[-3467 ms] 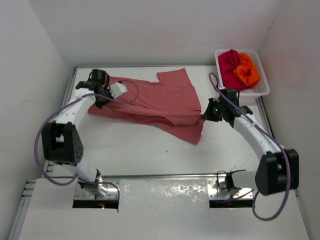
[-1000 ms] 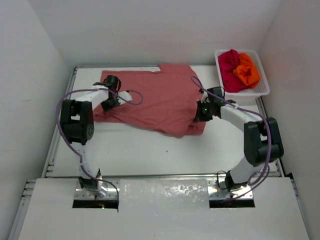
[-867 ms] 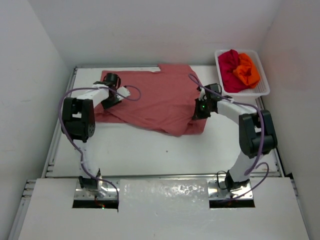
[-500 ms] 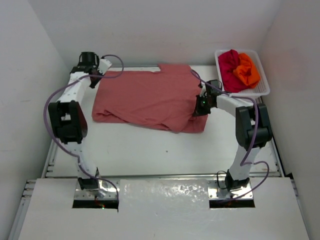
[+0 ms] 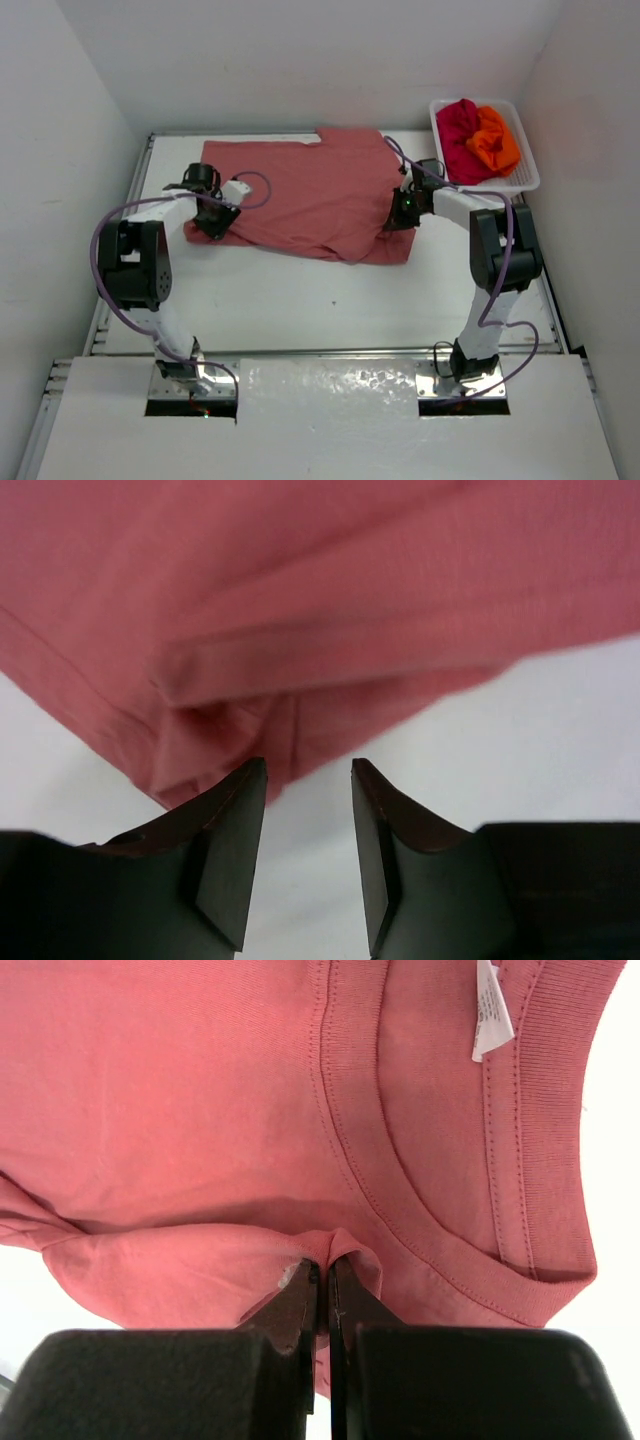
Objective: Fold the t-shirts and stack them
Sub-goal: Flatten out the tshirt
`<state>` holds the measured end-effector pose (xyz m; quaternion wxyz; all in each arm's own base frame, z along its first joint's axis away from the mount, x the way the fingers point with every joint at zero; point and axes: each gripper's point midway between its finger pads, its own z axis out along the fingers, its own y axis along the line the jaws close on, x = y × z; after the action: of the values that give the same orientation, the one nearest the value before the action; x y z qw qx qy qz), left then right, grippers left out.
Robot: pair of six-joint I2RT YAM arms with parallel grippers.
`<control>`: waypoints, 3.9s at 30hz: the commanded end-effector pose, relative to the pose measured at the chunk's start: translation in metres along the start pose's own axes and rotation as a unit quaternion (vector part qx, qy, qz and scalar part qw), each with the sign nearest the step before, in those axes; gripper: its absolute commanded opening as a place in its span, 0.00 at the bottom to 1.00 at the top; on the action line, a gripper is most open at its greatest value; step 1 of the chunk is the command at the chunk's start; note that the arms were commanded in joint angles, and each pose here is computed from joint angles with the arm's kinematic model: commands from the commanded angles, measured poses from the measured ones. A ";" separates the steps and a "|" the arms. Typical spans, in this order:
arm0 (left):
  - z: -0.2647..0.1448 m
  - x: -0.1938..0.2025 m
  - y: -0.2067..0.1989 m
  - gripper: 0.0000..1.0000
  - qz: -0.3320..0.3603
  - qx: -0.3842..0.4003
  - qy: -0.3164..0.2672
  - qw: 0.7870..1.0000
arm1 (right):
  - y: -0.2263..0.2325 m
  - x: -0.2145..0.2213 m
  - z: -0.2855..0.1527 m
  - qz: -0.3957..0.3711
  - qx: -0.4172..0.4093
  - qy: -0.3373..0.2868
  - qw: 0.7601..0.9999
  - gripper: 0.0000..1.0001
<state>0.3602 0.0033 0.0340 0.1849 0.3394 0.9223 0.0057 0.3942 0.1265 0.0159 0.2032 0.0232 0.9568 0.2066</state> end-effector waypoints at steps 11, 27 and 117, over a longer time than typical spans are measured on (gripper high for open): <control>0.009 -0.031 0.031 0.35 0.023 -0.065 -0.043 0.997 | 0.009 -0.029 -0.014 -0.017 -0.010 -0.042 0.999 0.00; 0.005 -0.032 0.071 0.00 -0.004 -0.156 -0.034 0.987 | 0.007 -0.028 -0.024 -0.020 -0.007 -0.050 0.999 0.00; -0.100 0.166 0.001 0.00 -0.181 0.090 0.025 0.979 | -0.004 0.171 -0.114 0.054 0.027 0.060 0.996 0.00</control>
<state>0.1910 0.1008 0.0592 0.0809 0.1510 0.9731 -0.1543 0.1681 0.1000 0.0333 0.1076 0.0672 0.9728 0.1938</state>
